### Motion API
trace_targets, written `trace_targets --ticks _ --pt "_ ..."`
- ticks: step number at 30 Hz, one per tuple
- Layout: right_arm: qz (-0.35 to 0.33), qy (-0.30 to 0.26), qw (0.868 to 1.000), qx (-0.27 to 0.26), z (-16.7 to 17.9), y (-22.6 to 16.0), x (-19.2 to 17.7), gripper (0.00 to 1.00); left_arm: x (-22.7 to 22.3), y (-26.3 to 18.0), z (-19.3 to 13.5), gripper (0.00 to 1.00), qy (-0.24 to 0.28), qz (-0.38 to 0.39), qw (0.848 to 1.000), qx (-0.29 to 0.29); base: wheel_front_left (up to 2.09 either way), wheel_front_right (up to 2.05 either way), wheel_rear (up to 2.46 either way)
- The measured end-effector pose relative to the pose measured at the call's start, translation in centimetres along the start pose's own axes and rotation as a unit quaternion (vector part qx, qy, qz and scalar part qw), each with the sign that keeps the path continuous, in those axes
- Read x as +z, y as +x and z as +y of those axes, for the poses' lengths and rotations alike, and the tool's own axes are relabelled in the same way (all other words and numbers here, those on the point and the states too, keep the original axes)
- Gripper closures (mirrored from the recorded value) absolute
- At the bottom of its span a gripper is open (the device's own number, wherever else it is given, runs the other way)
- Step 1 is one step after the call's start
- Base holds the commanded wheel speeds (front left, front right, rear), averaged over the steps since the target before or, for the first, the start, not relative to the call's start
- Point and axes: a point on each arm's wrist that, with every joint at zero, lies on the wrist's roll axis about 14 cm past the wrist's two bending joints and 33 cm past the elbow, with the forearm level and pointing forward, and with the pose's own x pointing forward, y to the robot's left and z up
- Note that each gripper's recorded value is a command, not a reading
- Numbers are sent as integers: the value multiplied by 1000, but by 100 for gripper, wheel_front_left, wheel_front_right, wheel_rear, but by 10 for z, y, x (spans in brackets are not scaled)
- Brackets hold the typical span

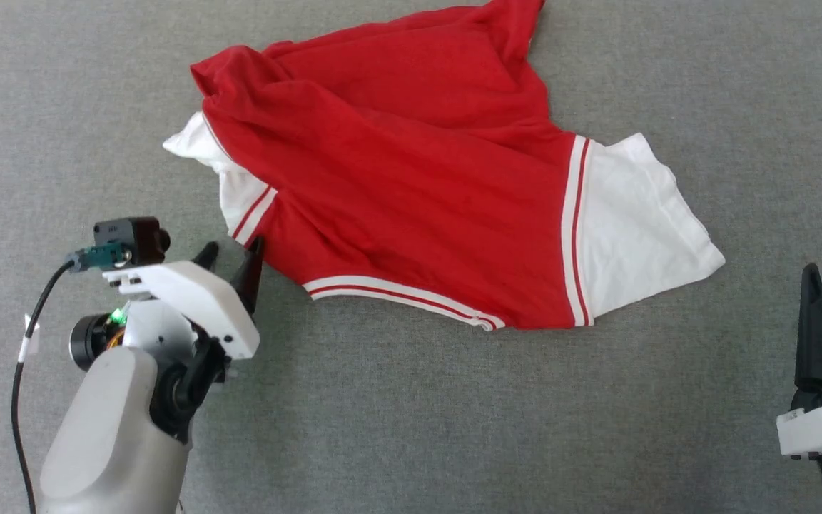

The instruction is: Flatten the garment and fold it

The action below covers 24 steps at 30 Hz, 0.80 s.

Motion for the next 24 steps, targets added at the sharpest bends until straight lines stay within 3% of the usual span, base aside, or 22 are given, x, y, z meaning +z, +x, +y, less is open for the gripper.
trace_targets --ticks 5,6,7,16,24 --pt "5 0 1000 0 0 0 -2 0 3 9 -6 0 -5 -3 1000 -15 0 0 0" --pt "6 -1 1000 0 0 1 -3 0 3 10 -8 8 -1 -3 1000 -20 0 0 0" --pt "6 0 1000 0 0 1 -3 0 4 11 -9 100 3 -2 1000 -24 0 0 0" --pt "8 2 1000 4 3 2 -5 0 6 10 -14 100 -1 -13 999 -38 0 0 0" --pt "-6 10 1000 7 5 -6 5 0 -19 -41 -6 100 -85 -43 995 -20 0 0 0"
